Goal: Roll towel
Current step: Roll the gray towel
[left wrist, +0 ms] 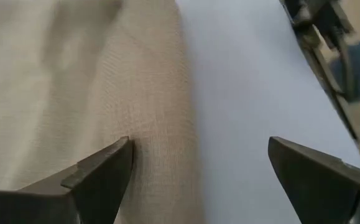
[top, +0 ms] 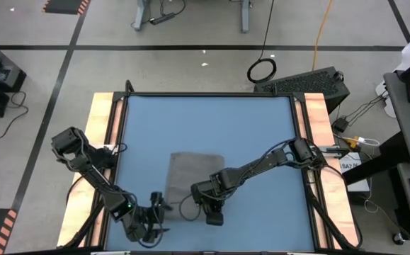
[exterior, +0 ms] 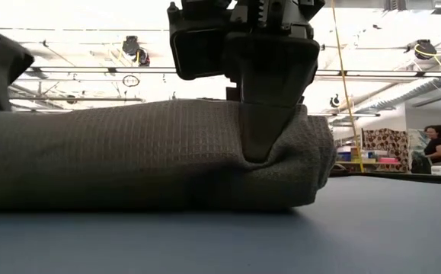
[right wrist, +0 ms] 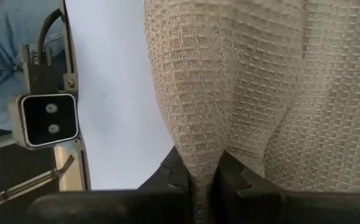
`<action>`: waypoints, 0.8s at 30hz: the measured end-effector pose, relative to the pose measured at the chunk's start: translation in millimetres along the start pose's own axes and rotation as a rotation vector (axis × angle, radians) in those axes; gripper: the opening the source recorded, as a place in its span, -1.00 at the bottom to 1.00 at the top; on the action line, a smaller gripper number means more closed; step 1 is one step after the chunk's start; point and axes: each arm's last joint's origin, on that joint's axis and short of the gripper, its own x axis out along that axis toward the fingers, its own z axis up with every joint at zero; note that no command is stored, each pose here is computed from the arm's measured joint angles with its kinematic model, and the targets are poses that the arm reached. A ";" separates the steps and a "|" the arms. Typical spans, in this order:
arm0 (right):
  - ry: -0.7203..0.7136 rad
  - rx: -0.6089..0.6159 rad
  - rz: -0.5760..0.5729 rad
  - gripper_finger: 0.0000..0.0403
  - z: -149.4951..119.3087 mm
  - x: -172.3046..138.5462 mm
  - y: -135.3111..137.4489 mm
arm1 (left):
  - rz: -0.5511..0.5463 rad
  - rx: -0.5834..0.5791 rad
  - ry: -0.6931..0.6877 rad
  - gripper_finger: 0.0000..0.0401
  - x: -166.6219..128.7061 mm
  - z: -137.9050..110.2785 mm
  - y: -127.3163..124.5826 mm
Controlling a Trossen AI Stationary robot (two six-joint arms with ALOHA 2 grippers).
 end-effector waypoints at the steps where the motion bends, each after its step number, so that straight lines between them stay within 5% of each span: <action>1: -0.002 0.003 -0.003 -0.92 0.1 0.0 -0.1 | -0.013 -0.006 0.015 0.88 0.0 -0.7 -0.1; 9: 0.000 0.015 -0.006 -0.92 -0.2 -0.7 0.0 | -0.024 0.007 0.066 0.88 3.2 0.5 6.5; 15: -0.002 0.012 -0.006 -0.92 -0.3 -0.5 0.7 | 0.155 -0.008 0.175 0.83 4.2 -10.3 25.5; 19: -0.003 0.014 -0.005 -0.92 -0.2 -0.7 0.8 | 0.125 0.015 0.162 0.55 6.5 -6.3 25.6; 24: -0.008 0.011 -0.012 -0.87 -0.1 -1.1 0.8 | 0.104 0.053 0.149 -0.10 6.9 -4.4 24.0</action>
